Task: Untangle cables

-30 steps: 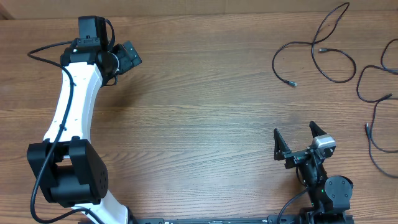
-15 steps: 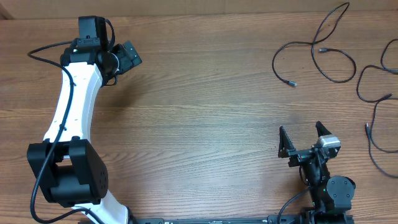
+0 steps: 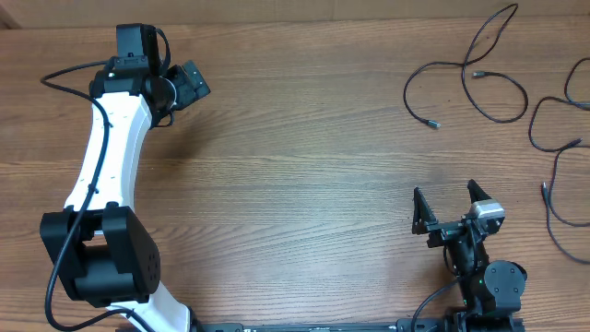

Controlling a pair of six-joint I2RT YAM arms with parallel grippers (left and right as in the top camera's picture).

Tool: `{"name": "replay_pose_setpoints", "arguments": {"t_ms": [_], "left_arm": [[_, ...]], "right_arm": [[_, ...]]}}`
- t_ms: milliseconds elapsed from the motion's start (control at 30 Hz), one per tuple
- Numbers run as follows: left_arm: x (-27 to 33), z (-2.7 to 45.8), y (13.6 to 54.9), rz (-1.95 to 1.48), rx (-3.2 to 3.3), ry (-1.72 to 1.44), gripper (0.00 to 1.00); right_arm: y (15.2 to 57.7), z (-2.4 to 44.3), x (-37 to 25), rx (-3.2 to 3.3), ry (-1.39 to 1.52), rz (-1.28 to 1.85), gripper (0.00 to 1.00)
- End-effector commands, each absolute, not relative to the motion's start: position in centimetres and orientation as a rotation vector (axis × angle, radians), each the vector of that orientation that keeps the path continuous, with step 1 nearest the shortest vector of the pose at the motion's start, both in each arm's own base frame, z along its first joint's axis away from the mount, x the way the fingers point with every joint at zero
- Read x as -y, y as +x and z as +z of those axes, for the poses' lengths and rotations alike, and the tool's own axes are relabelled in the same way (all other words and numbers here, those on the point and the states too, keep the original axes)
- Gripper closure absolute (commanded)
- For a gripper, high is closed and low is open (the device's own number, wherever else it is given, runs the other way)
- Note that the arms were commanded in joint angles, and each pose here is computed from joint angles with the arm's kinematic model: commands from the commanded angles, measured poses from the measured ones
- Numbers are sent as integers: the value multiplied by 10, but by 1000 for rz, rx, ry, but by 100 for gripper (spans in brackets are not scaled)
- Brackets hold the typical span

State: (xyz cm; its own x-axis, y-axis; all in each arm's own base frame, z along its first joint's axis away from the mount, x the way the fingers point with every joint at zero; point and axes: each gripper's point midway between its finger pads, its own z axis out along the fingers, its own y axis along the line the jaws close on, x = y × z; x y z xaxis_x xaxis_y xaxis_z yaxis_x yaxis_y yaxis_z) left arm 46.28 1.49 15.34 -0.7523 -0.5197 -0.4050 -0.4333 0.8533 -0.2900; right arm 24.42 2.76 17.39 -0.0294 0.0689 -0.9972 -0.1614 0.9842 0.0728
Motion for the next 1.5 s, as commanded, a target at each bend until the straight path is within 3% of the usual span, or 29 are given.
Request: {"name": "replay_pose_setpoints", "arguments": {"t_ms": [0, 1467], "left_arm": [[-11, 176, 466, -264, -2497, -680, 0], [-11, 176, 466, -264, -2497, -680, 0]], "right_arm": [[244, 173, -29, -1584, -75, 190, 0], [245, 173, -21, -1584, -49, 165, 0]]}}
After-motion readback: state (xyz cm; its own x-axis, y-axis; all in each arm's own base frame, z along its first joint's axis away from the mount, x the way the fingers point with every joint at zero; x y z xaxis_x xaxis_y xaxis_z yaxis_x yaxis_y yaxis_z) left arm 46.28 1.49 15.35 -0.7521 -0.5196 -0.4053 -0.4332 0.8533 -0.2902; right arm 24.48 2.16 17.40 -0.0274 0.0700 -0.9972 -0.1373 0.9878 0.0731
